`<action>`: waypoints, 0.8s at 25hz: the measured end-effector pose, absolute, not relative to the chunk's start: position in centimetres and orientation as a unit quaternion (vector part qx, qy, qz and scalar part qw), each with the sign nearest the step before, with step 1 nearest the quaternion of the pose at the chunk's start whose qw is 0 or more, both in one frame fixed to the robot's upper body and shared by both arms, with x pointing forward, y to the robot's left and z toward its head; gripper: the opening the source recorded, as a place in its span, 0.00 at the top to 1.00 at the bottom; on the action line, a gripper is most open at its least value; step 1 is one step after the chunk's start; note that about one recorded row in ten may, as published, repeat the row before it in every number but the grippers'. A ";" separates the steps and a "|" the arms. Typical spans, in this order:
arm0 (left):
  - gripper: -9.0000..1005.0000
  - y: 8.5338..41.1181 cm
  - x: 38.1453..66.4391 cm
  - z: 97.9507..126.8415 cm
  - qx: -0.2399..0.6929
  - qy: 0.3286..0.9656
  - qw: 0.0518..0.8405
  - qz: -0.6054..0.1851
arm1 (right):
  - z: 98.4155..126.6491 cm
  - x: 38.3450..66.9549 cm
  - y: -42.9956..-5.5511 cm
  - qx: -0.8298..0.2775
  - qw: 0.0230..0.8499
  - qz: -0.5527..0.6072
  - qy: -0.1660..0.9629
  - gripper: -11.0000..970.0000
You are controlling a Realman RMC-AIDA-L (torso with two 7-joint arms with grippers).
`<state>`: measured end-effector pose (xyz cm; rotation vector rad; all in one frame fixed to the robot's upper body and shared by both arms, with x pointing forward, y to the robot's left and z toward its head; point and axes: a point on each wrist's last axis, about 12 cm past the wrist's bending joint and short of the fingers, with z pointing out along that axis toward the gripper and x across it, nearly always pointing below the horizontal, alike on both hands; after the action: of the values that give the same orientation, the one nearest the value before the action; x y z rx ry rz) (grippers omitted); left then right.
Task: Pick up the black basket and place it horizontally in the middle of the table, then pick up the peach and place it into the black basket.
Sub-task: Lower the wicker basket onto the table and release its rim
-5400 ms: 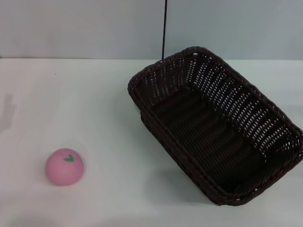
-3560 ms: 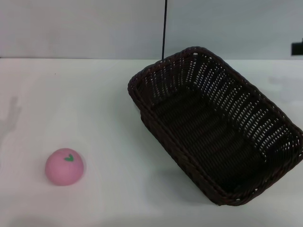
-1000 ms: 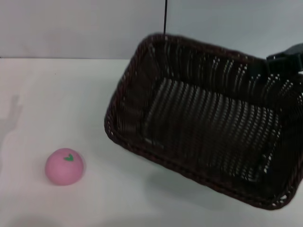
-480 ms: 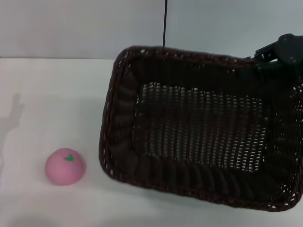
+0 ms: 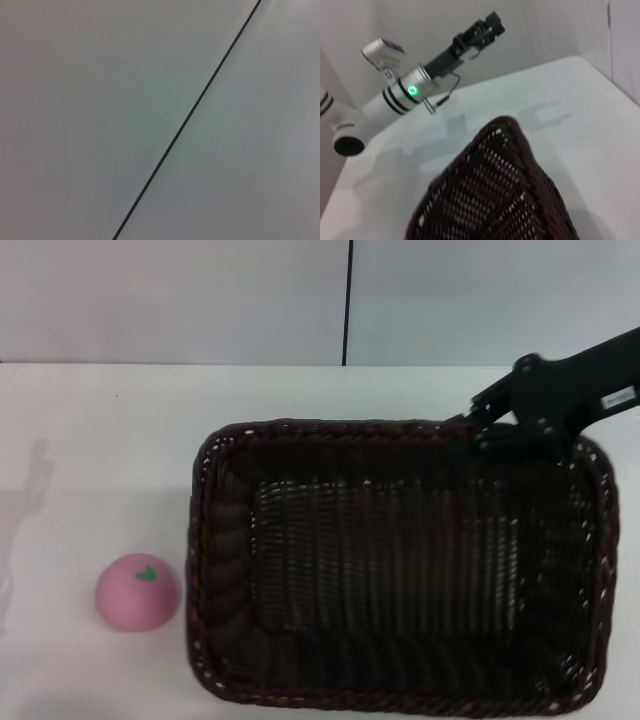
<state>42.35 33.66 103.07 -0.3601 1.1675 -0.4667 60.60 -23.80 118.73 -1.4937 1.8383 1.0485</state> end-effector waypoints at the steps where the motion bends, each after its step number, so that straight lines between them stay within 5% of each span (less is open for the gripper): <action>1: 0.18 33.6 42.3 103.0 -0.166 0.544 0.792 -0.219 | 118.5 60.6 -23.5 -0.559 0.270 0.386 0.682 0.74; 12: 0.18 33.2 42.2 103.0 -0.161 0.547 0.789 -0.229 | 118.6 61.9 -24.2 -0.553 0.346 0.330 0.682 0.72; 20: 0.18 33.1 42.0 102.7 -0.149 0.561 0.780 -0.232 | 118.5 61.7 -30.2 -0.425 0.548 0.295 0.658 0.43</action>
<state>42.02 33.15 102.69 -0.3217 1.2123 -0.5019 61.69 -30.16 118.50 -1.0058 1.5580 0.6987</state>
